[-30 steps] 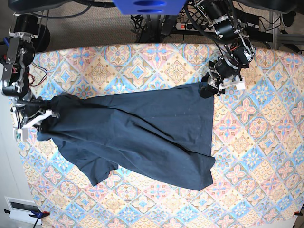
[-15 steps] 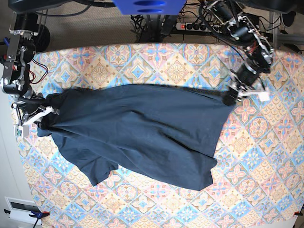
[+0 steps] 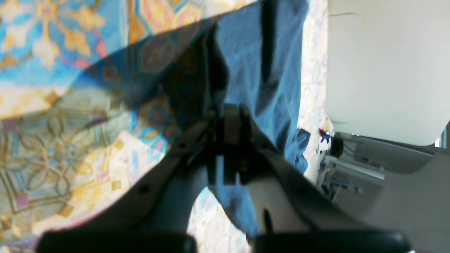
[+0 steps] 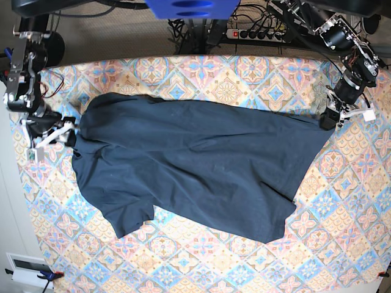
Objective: Layout the t-shirt on the table in an organized manner, then fold the t-shirt properly
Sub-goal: 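Pull the shoulder edge with the left gripper away from the right gripper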
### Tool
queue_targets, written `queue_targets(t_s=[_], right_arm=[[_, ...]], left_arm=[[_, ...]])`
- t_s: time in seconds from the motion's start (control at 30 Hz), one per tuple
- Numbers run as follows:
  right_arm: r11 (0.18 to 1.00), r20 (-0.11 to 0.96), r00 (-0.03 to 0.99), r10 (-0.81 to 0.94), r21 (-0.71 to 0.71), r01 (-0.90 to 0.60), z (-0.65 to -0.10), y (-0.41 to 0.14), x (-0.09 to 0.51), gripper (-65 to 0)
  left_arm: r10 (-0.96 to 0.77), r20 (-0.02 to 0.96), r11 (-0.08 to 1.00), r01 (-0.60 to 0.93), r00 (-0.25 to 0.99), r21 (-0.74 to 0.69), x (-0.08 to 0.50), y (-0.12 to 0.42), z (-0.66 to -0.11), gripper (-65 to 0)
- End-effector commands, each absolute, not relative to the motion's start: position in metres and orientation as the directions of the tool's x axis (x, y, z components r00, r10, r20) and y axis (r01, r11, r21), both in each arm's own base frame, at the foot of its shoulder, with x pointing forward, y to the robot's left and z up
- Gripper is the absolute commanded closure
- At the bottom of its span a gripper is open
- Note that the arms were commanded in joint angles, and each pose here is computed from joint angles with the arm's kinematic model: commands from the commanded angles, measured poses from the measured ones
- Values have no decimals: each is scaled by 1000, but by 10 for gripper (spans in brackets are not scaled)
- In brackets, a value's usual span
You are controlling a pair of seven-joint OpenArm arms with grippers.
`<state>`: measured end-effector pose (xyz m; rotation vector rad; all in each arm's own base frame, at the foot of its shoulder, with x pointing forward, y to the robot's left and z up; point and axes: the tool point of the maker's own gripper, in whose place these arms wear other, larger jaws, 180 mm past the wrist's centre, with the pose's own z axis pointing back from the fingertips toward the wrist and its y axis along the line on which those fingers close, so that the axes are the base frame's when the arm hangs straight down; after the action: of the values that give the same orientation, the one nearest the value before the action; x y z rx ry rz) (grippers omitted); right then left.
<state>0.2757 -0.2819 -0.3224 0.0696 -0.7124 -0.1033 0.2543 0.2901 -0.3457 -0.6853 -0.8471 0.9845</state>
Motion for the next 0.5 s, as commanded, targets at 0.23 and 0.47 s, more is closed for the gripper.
queue_targets(t_s=[0.23,0.47], right_arm=[[996,592,802,-83,71,51,-337,-282,244,-337],[993,476,877,-67,116,12,-385,-258,239,-337]], left_arm=[[905,320,410,-373,281,-832,268,294,-329,0],[904,320,411,-372,285,-832,268,294,-329,0]])
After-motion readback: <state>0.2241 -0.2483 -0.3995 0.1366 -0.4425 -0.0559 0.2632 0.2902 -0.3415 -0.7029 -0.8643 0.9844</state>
